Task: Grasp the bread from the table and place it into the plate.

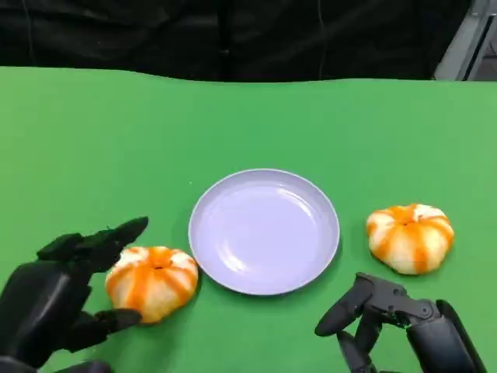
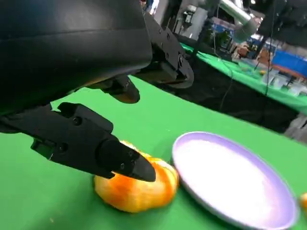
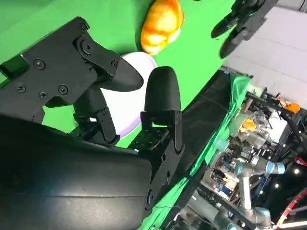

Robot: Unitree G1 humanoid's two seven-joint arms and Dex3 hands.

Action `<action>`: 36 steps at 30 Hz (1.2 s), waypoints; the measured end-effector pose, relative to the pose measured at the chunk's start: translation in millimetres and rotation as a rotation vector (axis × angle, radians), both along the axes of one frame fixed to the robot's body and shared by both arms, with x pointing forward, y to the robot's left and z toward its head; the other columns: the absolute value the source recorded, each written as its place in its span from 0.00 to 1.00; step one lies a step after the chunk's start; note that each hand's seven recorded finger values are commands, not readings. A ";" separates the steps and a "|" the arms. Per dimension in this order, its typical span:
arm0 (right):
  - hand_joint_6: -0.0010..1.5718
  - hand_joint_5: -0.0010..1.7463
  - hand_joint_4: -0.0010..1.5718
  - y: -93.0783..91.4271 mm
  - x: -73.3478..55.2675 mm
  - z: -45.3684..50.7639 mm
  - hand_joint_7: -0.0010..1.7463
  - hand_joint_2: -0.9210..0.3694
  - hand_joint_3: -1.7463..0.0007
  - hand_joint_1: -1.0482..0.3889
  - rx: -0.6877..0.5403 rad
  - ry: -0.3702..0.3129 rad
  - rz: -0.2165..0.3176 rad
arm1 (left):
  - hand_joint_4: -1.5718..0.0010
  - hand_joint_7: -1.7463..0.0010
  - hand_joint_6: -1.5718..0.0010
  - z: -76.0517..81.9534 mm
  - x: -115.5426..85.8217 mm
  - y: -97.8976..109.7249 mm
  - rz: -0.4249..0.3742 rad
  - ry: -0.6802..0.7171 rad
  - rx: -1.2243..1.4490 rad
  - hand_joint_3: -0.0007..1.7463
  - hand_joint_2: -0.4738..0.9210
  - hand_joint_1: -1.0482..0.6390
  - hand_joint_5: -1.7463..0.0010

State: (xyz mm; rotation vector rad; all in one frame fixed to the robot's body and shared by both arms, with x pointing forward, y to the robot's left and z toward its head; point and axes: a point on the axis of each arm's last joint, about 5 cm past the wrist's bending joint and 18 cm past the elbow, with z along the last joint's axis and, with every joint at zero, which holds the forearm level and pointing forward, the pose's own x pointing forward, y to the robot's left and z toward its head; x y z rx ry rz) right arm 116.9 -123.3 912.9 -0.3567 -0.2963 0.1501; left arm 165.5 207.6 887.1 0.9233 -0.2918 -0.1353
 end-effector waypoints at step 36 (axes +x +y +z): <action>0.47 0.93 0.54 -2.1 -9.9 2.0 0.68 0.39 0.32 0.64 0.004 0.010 -0.020 | 0.39 0.97 0.21 -26.2 37.3 -19.3 -0.102 0.081 0.181 0.51 0.77 0.59 0.35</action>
